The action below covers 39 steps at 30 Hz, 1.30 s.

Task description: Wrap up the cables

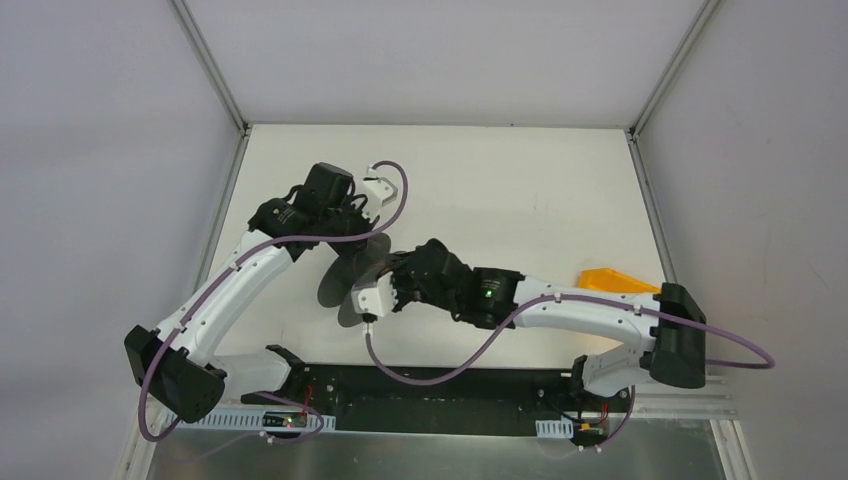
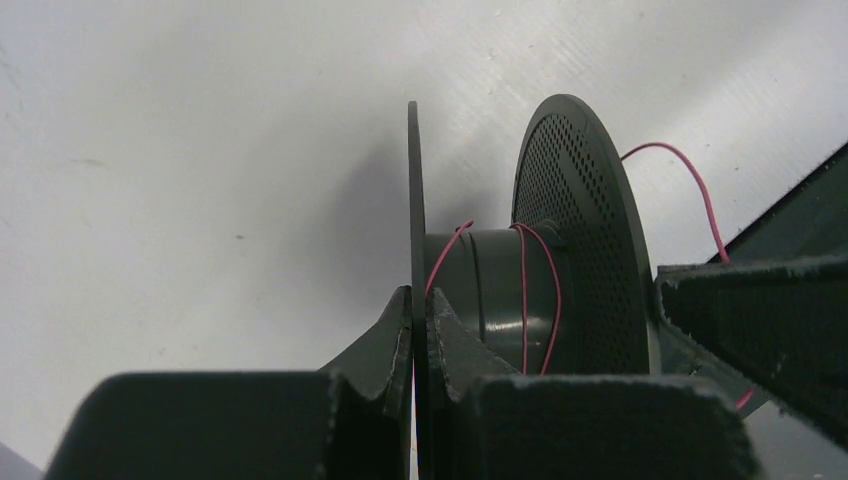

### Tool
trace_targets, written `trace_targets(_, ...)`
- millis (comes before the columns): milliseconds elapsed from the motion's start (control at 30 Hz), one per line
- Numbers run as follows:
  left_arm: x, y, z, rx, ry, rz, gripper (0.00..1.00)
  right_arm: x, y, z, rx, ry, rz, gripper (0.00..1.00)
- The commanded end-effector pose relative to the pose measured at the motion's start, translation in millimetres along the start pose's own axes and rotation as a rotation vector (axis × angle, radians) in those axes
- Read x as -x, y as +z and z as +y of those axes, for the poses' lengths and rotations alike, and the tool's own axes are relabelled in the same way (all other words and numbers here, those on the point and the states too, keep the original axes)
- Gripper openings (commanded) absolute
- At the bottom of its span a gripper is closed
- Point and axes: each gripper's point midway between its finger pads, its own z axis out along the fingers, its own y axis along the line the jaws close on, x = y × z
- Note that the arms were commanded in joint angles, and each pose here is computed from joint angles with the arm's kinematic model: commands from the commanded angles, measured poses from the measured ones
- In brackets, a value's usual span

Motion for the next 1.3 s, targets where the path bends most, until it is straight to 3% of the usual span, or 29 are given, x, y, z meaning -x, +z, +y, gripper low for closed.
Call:
trace_targets(0, 29.4, -27.6, -36.5, -0.198, 0.161, -0.164, 0.00, 14.5, -24.4, -17.9, 0.037, 0.264, -0.181, 0.00)
trace_targets(133, 25.5, -28.0, -44.6, -0.250, 0.239, -0.185, 0.00, 7.9, -31.9, -14.0, 0.056, 0.300, -0.183, 0.00)
trace_targets(500, 25.5, -25.1, -47.8, -0.277, 0.288, -0.193, 0.00, -15.9, -39.1, -7.7, 0.020, 0.242, -0.091, 0.00)
trace_targets(933, 23.4, -20.4, -47.2, -0.282, 0.315, -0.189, 0.00, -20.6, -32.3, -22.9, -0.087, 0.038, -0.001, 0.00)
trace_targets(1033, 22.7, -21.0, -47.7, -0.284, 0.320, -0.192, 0.00, -19.5, -29.1, -21.2, -0.099, 0.089, -0.022, 0.00)
trace_targets(1267, 29.3, -31.5, -52.0, -0.289, 0.366, -0.262, 0.00, -14.3, -38.3, -7.8, 0.009, 0.443, -0.207, 0.00)
